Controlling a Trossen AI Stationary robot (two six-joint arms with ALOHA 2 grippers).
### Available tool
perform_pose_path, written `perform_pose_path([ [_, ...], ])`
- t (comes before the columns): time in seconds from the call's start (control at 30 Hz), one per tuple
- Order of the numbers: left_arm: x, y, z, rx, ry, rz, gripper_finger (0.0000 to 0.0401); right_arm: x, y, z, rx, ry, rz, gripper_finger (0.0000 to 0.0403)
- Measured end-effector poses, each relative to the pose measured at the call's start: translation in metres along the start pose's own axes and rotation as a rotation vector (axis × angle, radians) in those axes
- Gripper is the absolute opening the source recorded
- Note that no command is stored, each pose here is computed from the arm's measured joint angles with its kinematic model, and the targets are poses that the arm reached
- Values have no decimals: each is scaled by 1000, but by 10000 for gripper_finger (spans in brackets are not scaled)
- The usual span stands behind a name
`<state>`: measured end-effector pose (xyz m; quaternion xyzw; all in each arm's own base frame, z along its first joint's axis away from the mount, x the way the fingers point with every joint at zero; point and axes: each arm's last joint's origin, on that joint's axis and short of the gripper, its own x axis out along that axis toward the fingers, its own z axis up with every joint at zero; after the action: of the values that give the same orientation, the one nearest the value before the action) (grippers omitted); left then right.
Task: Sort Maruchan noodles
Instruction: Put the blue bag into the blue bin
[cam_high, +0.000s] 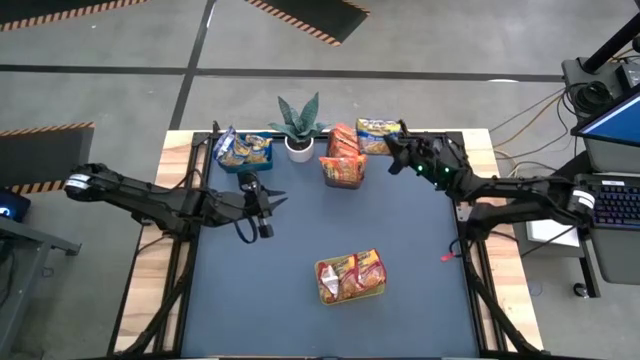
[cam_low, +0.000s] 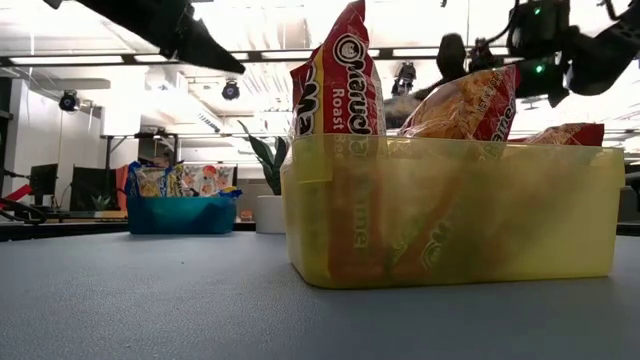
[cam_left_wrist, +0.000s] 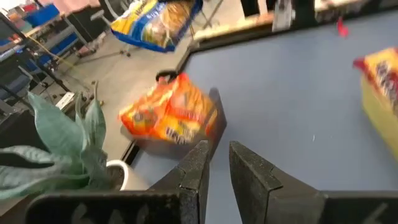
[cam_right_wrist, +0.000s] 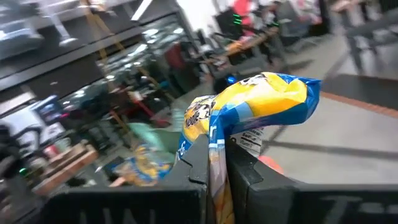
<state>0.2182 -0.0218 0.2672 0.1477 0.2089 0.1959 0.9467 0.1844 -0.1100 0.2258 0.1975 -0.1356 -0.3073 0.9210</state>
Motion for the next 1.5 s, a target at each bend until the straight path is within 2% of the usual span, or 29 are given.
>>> perform_pose_path([
  [0.07, 0, 0, 4, -25, -38, -24, 47, -2, 9, 0, -25, -22, 54, 9],
  [0.2, -1, -3, 11, -7, -133, -186, 66, -5, 29, -3, -118, -50, 155, 9],
  [0.27, 0, -2, 16, -14, -181, -216, 82, -7, 38, -8, -182, -54, 205, 9],
  [0.6, 5, 2, 18, -88, -277, -179, 183, -7, 88, -19, -450, -104, 409, 9],
  [0.83, 8, 2, -2, -222, -454, -132, 231, 8, 123, -21, -541, -138, 579, 9],
  [0.93, 6, 1, -13, -265, -522, -135, 236, 18, 136, -25, -556, -142, 654, 9],
  [1.1, 1, 0, -20, -312, -620, -187, 237, 40, 152, -35, -588, -141, 703, 9],
  [1.23, 1, 0, -21, -317, -622, -187, 237, 55, 163, -45, -602, -129, 771, 9],
  [1.5, 4, -1, -22, -327, -607, -191, 233, 72, 172, -54, -618, -131, 775, 9],
])
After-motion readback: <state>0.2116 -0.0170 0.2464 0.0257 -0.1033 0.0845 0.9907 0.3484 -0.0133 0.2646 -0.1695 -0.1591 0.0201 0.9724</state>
